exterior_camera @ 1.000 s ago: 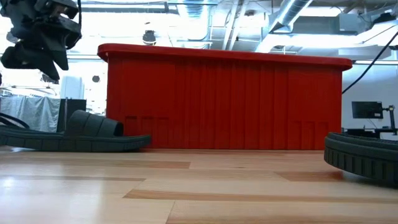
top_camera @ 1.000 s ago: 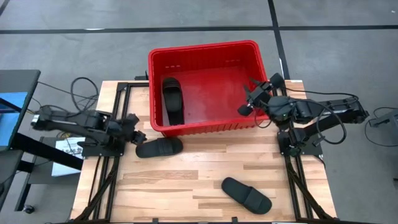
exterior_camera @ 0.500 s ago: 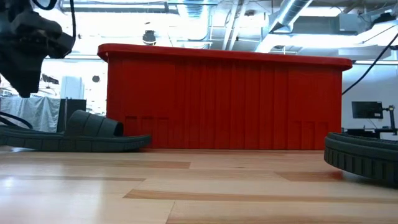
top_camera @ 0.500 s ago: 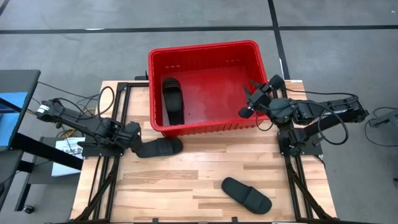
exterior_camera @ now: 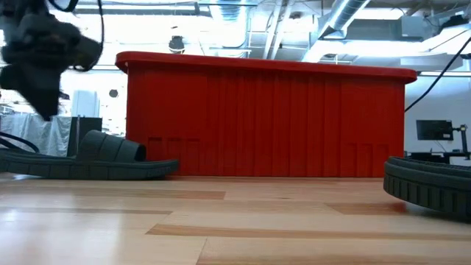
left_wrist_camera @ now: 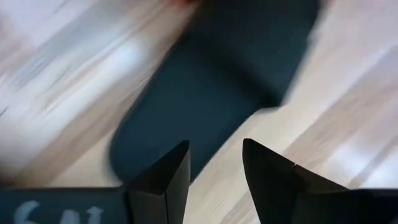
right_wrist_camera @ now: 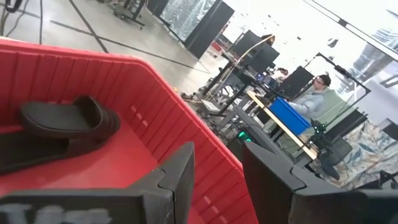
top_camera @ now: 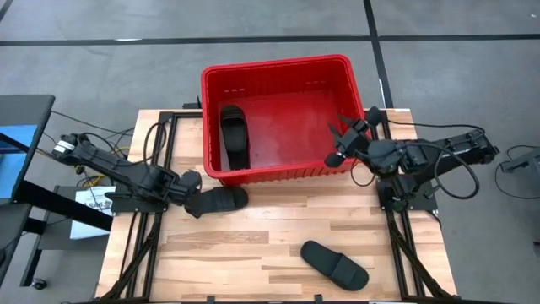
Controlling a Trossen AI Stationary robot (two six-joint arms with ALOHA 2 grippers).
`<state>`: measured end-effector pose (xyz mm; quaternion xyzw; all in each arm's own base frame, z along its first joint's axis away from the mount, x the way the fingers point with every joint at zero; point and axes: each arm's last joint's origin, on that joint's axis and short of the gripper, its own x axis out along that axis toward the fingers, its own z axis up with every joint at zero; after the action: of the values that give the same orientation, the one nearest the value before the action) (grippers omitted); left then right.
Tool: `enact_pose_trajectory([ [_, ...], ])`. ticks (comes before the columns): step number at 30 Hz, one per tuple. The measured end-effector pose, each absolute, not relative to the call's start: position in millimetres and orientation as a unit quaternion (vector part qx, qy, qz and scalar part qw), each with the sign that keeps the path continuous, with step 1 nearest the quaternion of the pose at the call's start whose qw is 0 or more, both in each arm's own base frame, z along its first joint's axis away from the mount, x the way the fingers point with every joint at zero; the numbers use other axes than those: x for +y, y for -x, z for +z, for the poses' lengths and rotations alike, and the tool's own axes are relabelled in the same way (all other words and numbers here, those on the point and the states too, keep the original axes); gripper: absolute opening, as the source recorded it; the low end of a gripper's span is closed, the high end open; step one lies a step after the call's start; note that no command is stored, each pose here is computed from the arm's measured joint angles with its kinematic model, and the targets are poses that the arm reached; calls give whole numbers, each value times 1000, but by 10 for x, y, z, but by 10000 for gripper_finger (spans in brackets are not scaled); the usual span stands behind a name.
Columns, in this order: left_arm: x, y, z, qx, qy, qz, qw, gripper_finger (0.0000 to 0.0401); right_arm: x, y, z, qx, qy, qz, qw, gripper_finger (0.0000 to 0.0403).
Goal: Pick and place slides into bin
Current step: Put the black slide into the red bin
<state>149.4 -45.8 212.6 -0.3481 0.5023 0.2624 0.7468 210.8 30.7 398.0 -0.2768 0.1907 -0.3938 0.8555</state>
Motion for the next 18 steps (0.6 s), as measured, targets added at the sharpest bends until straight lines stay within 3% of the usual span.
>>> enact_pose_trajectory([
  [6, -493, -1657, 2188, 433, 335, 227, 806, 137, 347, -2101, 3980, 188, 279, -386, 859, 125],
  [18, -622, -1720, 2215, 355, 406, 258, 802, 137, 484, -2044, 3987, 183, 286, -406, 848, 125],
])
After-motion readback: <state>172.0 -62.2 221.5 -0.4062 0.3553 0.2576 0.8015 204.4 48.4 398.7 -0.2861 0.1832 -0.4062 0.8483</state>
